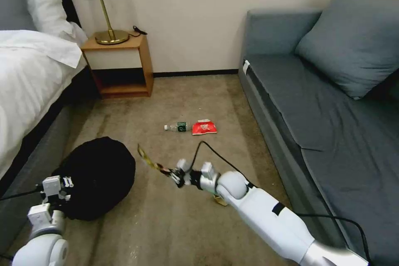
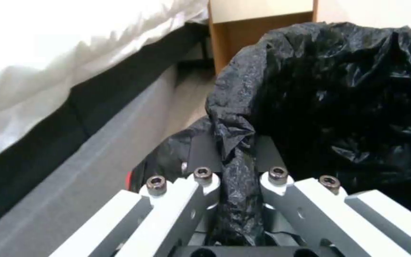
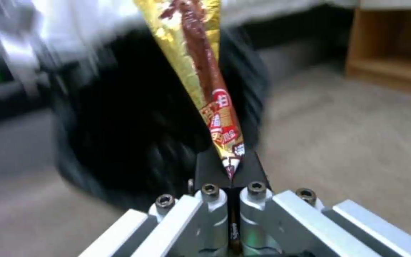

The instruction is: Pick up the trash bin, then pick up the garbage on the floor and place it into the trash bin.

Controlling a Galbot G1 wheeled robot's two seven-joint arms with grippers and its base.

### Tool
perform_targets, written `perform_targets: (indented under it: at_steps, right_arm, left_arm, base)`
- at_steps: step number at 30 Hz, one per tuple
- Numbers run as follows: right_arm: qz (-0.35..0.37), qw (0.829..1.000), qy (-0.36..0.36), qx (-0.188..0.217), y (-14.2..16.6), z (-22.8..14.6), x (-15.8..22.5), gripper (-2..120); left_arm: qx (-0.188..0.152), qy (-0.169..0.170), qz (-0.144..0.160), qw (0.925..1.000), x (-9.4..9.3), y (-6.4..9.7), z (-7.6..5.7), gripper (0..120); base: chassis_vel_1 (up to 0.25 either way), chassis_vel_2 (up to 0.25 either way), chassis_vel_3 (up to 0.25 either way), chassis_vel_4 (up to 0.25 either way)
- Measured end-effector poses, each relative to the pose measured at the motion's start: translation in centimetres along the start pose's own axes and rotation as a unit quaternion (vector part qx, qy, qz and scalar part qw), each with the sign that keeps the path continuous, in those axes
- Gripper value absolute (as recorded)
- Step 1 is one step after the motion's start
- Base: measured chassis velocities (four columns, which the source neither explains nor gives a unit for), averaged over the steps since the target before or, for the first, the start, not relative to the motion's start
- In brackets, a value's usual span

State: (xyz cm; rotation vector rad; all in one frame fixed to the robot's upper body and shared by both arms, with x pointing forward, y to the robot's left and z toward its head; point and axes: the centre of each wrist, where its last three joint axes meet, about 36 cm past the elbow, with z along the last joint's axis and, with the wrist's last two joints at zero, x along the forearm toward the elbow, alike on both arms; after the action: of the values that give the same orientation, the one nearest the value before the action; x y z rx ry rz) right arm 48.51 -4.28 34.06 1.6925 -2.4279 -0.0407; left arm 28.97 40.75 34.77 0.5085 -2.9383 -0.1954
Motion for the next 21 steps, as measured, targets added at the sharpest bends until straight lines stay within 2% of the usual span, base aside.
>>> perform_targets:
  at_steps: [5,12,21]
  right_arm:
    - [-0.026,0.998,-0.037,-0.034,1.7,-1.4,-3.9,0]
    - [-0.043,0.997,-0.043,-0.039,2.6,-1.2,-7.9,0]
    - [-0.035,0.997,-0.04,-0.048,3.8,0.2,-10.8,0]
  left_arm:
    - [0.014,-0.004,0.007,0.9999,-0.2,-0.9,0.2,5]
    - [0.033,-0.016,0.021,0.9991,-0.1,-1.5,0.4,5]
    - [0.049,-0.028,0.033,0.9979,0.0,-1.7,0.2,5]
  base:
    - [0.0,0.0,0.0,0.0]
    - [0.0,0.0,0.0,0.0]
    - [0.0,0.0,0.0,0.0]
